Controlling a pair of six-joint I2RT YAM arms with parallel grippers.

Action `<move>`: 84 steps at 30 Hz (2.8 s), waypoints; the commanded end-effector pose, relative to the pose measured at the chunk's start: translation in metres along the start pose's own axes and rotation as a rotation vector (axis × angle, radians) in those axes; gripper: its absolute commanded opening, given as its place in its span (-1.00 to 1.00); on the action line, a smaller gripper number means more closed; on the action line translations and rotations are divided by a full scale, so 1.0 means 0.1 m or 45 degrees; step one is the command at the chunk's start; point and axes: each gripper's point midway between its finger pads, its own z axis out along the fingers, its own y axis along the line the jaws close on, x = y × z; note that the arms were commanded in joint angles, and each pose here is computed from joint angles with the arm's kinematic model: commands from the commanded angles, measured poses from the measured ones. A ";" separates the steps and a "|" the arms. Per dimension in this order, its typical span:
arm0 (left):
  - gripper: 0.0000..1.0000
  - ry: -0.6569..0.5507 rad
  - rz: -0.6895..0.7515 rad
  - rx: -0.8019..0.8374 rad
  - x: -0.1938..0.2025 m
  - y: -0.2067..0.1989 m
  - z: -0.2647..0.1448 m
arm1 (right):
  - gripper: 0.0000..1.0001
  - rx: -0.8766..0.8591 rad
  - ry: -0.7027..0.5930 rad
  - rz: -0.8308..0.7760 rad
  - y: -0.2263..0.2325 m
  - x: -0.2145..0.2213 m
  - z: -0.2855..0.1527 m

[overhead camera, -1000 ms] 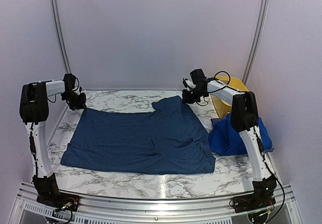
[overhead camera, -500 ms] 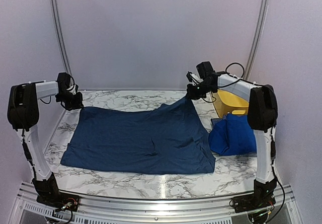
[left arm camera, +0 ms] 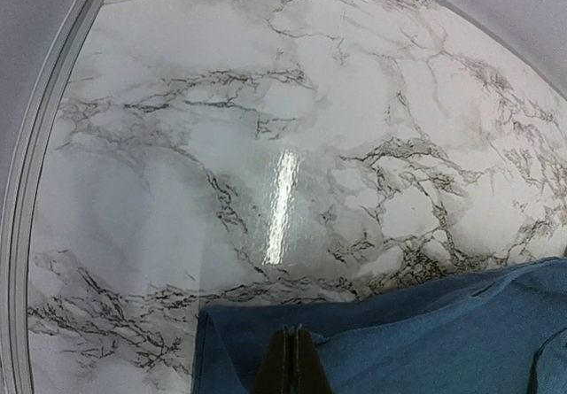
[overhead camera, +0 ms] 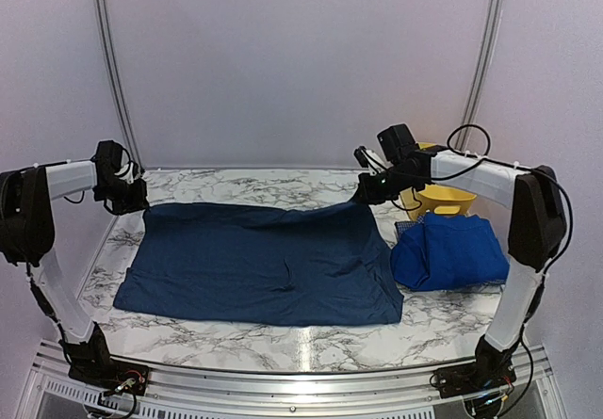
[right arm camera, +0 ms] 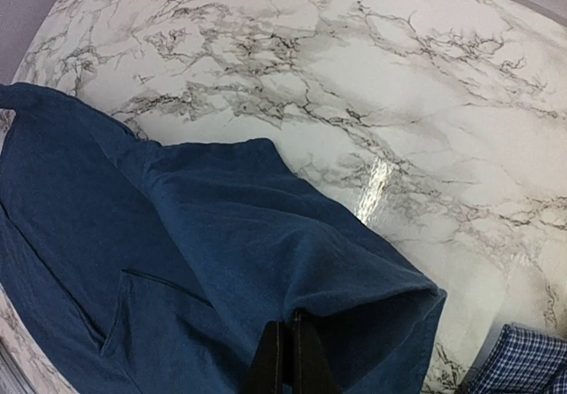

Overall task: Fold and stack the mixed laundry pile
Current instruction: Fold the 1/3-folded T-shirt at the center of the board.

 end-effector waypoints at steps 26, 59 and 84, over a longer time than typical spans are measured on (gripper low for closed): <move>-1.00 0.121 0.013 -0.263 0.66 0.46 0.02 | -1.00 -0.105 0.232 -0.031 0.54 1.40 -0.25; 0.04 -0.072 0.041 -0.014 0.39 -0.02 -0.47 | -0.10 -0.195 0.244 -0.076 0.58 1.20 -0.72; -0.37 0.312 -0.063 -0.244 1.10 0.11 0.49 | -0.26 -0.242 0.484 -0.145 0.67 1.30 0.72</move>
